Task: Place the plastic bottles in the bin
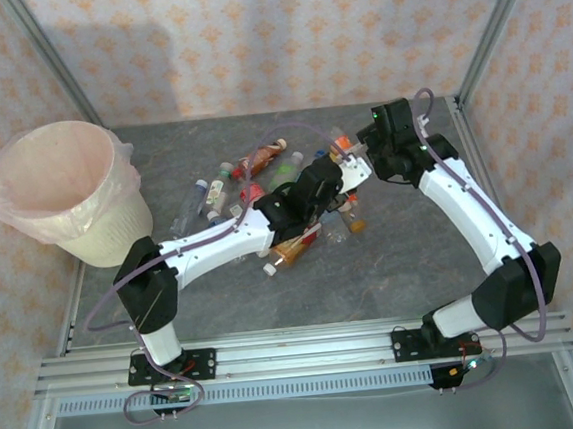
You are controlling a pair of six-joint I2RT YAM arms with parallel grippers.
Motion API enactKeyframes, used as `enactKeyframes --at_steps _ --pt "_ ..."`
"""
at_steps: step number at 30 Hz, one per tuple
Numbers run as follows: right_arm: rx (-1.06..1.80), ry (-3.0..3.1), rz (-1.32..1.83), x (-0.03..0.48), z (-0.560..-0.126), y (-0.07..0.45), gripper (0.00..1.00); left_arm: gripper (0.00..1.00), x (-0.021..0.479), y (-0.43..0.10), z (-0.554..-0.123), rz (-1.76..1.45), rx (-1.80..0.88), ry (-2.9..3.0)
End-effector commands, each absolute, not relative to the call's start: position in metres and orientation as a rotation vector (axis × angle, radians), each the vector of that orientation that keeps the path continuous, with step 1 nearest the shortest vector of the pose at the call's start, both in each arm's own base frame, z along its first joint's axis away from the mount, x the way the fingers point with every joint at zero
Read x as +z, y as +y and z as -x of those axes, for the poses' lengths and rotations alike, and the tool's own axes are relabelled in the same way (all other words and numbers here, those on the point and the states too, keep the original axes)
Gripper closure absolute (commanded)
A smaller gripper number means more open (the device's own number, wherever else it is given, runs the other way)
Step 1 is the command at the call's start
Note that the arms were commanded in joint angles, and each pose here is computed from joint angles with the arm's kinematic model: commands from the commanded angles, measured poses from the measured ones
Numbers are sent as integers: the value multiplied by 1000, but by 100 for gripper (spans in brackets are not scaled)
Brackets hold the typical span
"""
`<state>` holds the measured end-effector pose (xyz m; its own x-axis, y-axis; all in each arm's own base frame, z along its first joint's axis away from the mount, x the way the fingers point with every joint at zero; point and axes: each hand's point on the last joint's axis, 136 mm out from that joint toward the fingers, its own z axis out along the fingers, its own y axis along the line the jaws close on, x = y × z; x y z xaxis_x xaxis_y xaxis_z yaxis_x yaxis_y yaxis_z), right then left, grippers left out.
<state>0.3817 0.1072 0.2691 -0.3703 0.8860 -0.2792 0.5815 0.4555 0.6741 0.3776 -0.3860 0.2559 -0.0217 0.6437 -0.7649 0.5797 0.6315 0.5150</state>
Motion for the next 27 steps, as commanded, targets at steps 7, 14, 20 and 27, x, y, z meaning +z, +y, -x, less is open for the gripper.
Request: enactKeyframes --at_steps 7,14,20,27 --pt "544 1848 -697 397 -354 73 1 93 273 -314 -372 -741 -64 1826" --pt "612 1816 -294 397 -335 103 1 100 358 -175 -345 -154 96 1851" --pt "680 1837 -226 383 -342 122 1 100 419 -23 -291 374 475 1790" --pt "713 1856 -228 371 -352 130 1 100 453 90 -221 756 668 1654"
